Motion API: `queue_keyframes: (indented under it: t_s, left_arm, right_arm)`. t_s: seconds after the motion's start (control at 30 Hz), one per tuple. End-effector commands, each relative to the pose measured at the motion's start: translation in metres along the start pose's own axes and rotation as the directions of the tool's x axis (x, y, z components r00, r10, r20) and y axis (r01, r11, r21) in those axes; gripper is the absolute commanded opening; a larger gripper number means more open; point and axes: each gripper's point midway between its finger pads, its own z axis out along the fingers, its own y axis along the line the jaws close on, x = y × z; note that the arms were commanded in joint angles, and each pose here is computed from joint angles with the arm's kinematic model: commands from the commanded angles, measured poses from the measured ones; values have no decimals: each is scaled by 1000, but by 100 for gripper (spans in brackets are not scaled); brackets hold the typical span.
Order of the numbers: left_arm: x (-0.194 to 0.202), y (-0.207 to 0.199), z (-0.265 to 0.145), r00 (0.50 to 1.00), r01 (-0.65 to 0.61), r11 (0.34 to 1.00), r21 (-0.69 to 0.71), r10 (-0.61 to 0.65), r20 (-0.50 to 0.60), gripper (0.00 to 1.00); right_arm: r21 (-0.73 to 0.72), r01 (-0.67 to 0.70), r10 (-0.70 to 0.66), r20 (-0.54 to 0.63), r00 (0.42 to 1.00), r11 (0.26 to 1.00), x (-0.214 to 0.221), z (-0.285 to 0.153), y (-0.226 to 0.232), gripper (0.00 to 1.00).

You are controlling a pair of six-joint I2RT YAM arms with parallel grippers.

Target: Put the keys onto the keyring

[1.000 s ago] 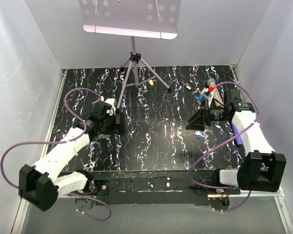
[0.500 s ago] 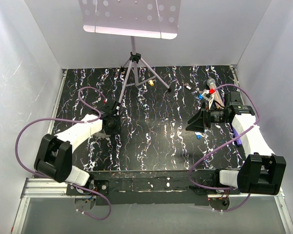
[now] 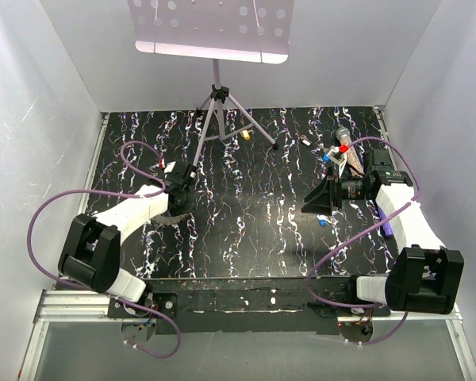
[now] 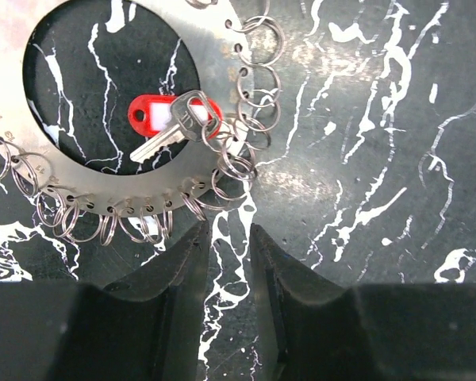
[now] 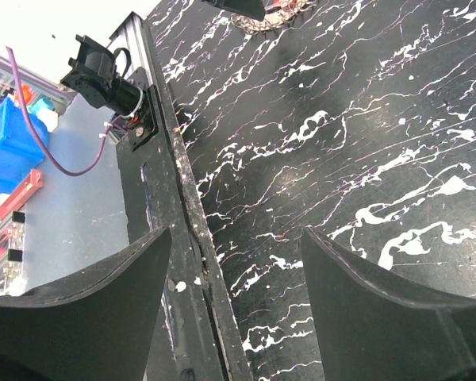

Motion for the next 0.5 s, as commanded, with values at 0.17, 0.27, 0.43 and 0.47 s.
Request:
queue_keyframes:
  t_s: [0.17, 0.27, 0.43, 0.47]
  left_arm:
    - [-9, 10, 2, 997, 69, 995, -70, -66, 45, 25]
    - [-6, 10, 4, 997, 75, 995, -65, -73, 35, 25]
    - [-1, 11, 7, 995, 94, 993, -71, -92, 26, 25]
    - [-2, 11, 7, 995, 99, 993, -72, -97, 28, 24]
  right_arm:
    - [-16, 40, -40, 20, 999, 999, -12, -2, 1, 74]
    - [-18, 39, -39, 20, 999, 999, -13, -2, 1, 74]
    - [-18, 33, -33, 15, 999, 999, -12, -1, 1, 73]
    - [-17, 33, -33, 16, 999, 999, -13, -2, 1, 73]
